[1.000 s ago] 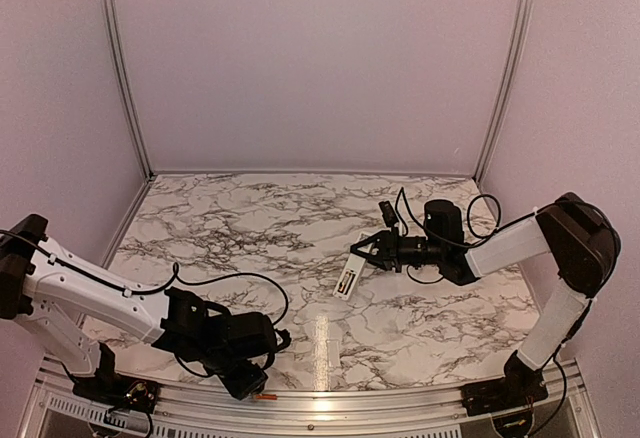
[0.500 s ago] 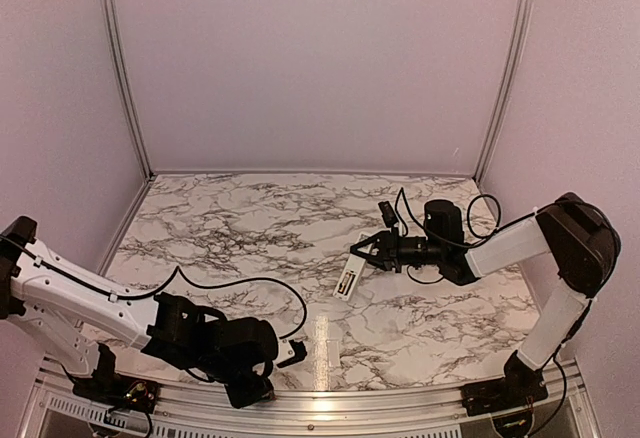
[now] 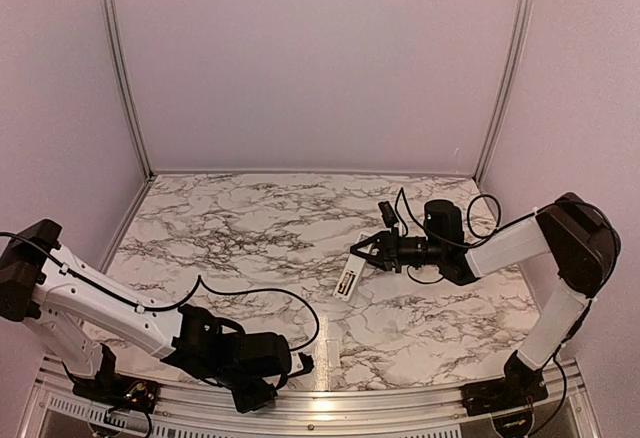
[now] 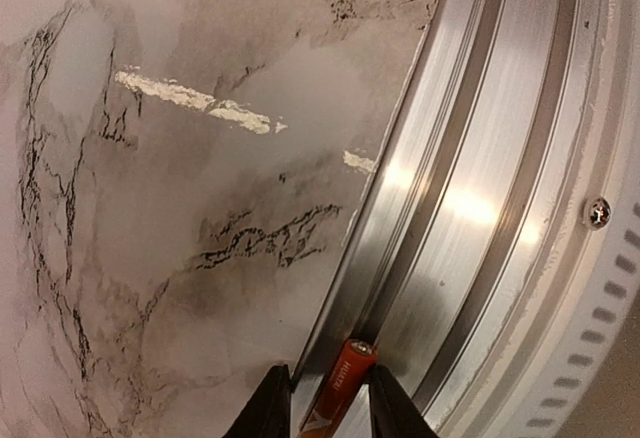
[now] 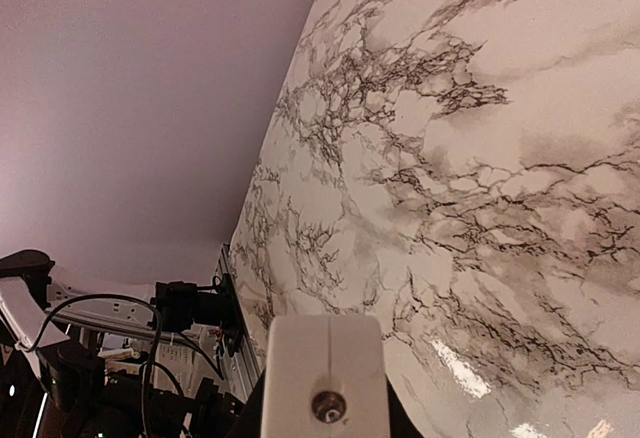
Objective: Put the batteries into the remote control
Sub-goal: Move the battery to the center of the board.
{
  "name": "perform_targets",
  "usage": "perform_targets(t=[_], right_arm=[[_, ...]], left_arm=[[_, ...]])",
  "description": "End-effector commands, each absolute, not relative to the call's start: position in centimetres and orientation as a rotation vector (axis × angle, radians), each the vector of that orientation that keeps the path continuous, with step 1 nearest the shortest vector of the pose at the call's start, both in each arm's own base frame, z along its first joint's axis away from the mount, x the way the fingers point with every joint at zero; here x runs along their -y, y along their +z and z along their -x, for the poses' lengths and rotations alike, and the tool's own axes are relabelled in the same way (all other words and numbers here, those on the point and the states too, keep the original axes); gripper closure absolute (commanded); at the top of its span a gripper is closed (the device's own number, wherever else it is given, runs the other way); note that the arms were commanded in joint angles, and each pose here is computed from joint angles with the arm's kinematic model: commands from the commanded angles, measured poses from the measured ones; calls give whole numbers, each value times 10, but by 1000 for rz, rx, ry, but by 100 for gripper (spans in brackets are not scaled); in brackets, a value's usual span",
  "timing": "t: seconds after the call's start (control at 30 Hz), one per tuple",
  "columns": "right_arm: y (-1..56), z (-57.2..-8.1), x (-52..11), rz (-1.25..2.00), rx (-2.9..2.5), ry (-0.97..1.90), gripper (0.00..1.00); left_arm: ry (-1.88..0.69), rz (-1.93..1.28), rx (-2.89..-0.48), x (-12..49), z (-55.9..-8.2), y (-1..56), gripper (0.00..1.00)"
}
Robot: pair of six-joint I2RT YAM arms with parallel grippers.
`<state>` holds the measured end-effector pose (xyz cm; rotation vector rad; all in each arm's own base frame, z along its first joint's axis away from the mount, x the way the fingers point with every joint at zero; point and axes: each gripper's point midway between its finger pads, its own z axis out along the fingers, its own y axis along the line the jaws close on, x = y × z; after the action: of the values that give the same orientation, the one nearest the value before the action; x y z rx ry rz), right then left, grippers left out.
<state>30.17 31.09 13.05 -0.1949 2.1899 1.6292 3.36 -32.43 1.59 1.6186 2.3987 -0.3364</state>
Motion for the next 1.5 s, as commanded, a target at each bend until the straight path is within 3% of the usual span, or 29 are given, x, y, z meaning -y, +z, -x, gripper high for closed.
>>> perform_targets(t=[0.0, 0.2, 0.53, 0.8, 1.47], right_arm=[[140, -304, -310, 216, -2156, 1631, 100], [140, -305, -310, 217, -2160, 1629, 100], [144, -307, -311, 229, -2154, 1623, 100], [147, -307, -311, 233, -2147, 1623, 100], [143, -305, -310, 229, -2146, 1627, 100]], left_arm=[[-186, -1707, -2414, 306, -30, -3, 72], [-67, -1669, -2441, 297, -39, -6, 78], [111, -1760, -2492, 286, -28, -19, 77], [-6, -1524, -2536, 299, -59, 11, 91], [-167, -978, -2631, 313, -136, 33, 90]])
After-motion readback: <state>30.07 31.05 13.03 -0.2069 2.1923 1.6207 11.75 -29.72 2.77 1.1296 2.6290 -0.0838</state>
